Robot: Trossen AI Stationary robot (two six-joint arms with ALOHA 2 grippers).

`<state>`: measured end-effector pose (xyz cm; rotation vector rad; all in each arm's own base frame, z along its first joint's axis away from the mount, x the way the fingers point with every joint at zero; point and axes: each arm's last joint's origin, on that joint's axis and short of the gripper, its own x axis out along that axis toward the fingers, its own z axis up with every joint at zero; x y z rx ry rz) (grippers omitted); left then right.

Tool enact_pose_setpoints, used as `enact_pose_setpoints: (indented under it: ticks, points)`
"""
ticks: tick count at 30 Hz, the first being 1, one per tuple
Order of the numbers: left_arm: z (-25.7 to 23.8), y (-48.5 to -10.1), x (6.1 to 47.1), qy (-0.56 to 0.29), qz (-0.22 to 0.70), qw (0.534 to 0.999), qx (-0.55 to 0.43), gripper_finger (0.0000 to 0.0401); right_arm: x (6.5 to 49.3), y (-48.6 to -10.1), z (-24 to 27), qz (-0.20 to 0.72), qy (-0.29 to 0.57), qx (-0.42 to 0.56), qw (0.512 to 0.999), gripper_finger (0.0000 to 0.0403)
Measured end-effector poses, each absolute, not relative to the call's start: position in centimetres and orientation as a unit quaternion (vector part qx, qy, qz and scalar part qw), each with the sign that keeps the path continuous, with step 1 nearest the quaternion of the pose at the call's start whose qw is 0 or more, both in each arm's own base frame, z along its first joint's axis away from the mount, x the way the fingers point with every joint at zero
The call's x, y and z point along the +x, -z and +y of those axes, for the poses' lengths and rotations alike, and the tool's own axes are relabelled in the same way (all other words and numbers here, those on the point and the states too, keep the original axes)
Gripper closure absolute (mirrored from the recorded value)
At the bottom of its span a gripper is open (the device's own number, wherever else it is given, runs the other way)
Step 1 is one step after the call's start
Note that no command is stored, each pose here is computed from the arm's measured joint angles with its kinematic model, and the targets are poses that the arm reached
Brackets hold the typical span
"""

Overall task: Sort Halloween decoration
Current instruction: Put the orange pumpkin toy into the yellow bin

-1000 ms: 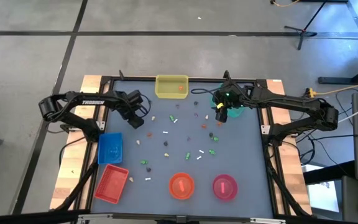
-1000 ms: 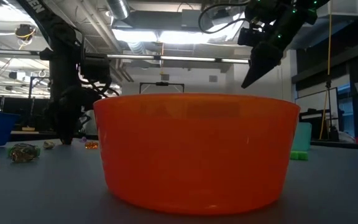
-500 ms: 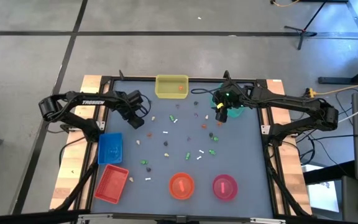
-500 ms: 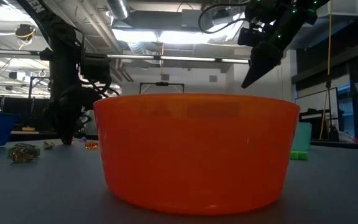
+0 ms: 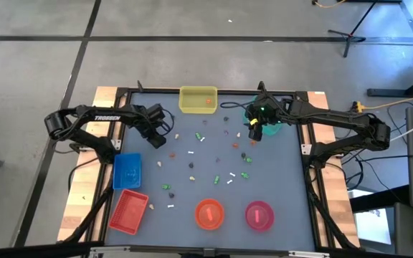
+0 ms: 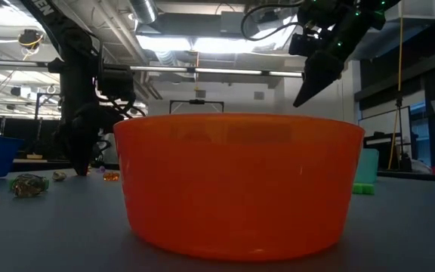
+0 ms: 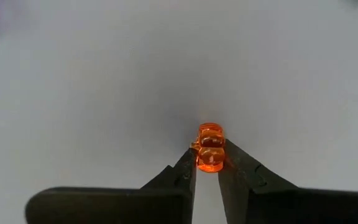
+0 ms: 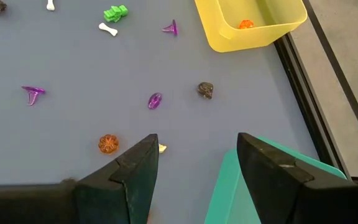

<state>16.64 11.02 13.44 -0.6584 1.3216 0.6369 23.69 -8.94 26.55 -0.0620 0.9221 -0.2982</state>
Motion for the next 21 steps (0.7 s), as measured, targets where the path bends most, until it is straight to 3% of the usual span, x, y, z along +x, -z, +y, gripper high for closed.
enact_pose_setpoints:
  ticks: [10, 21]
  points:
    - [11.3, -14.0, 17.2, -0.280, 0.585, 0.700, -0.299, 0.0370, 23.7, -26.6, -8.9, 0.443, 0.143, -0.030, 0.884, 0.0185]
    - [13.6, -18.2, 20.6, -0.283, 0.481, 0.782, -0.278, 0.0371, 23.7, -26.6, -9.0, 0.443, 0.144, -0.030, 0.884, 0.0185]
